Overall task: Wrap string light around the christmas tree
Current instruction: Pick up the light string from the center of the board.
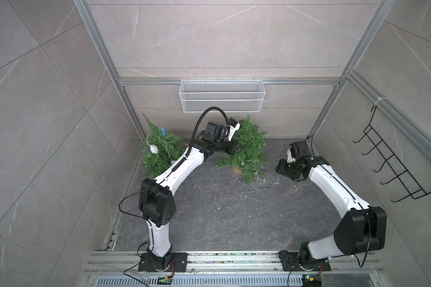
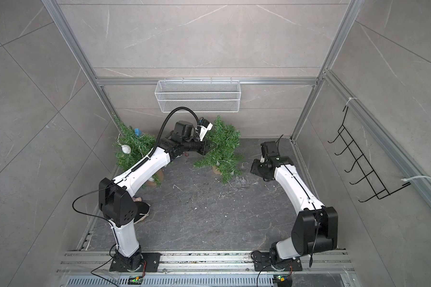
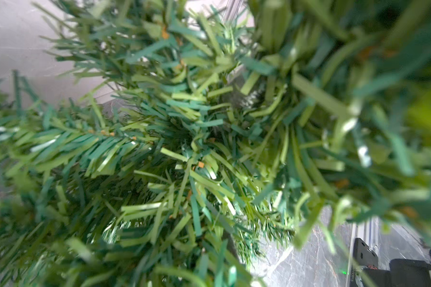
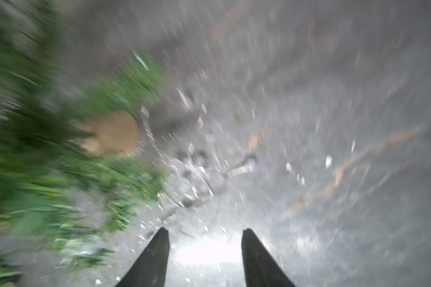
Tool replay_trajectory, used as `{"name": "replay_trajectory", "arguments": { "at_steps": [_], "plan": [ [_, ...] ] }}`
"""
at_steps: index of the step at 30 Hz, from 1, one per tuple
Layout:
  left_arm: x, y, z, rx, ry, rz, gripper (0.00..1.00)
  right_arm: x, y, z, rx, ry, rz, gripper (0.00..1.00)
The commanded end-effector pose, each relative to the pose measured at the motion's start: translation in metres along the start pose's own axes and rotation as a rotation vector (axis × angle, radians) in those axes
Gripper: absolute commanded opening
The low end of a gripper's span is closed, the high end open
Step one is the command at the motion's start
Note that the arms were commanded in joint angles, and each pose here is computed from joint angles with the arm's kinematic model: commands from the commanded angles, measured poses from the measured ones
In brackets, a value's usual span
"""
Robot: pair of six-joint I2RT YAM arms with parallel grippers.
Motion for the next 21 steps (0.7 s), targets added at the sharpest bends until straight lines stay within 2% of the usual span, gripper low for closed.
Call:
{"name": "replay_trajectory", "arguments": {
  "at_steps": [1,8,14,17,20,21],
  "plan": [
    [-0.029,0.028,0.024,-0.083,-0.021,-0.072,0.0,0.015,-0.007,-0.009,-0.054,-0.103,0.081,0.57],
    [-0.025,0.021,0.027,-0.082,-0.017,-0.063,0.0,0.051,-0.06,-0.051,0.02,-0.144,0.124,0.63],
    [-0.022,0.016,0.029,-0.079,-0.013,-0.056,0.0,0.054,-0.09,-0.039,-0.037,-0.178,0.11,0.62],
    [-0.021,0.014,0.03,-0.077,-0.016,-0.05,0.0,0.057,-0.104,-0.042,-0.007,-0.21,0.113,0.58],
    [-0.018,0.013,0.032,-0.081,-0.024,-0.038,0.0,0.053,-0.118,-0.054,0.018,-0.237,0.098,0.51],
    [-0.018,0.012,0.032,-0.08,-0.026,-0.036,0.0,0.051,-0.122,-0.06,0.037,-0.236,0.087,0.45]
  ]
}}
Point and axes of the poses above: each gripper's point midway between its finger pads, its own y axis back along the fingers, its own x axis along the line the jaws close on, z = x × y, the point moved 2 cm from there along y, back along the fingers, and after that the axes turned 11 degrees about y, right-handed, at the moved point
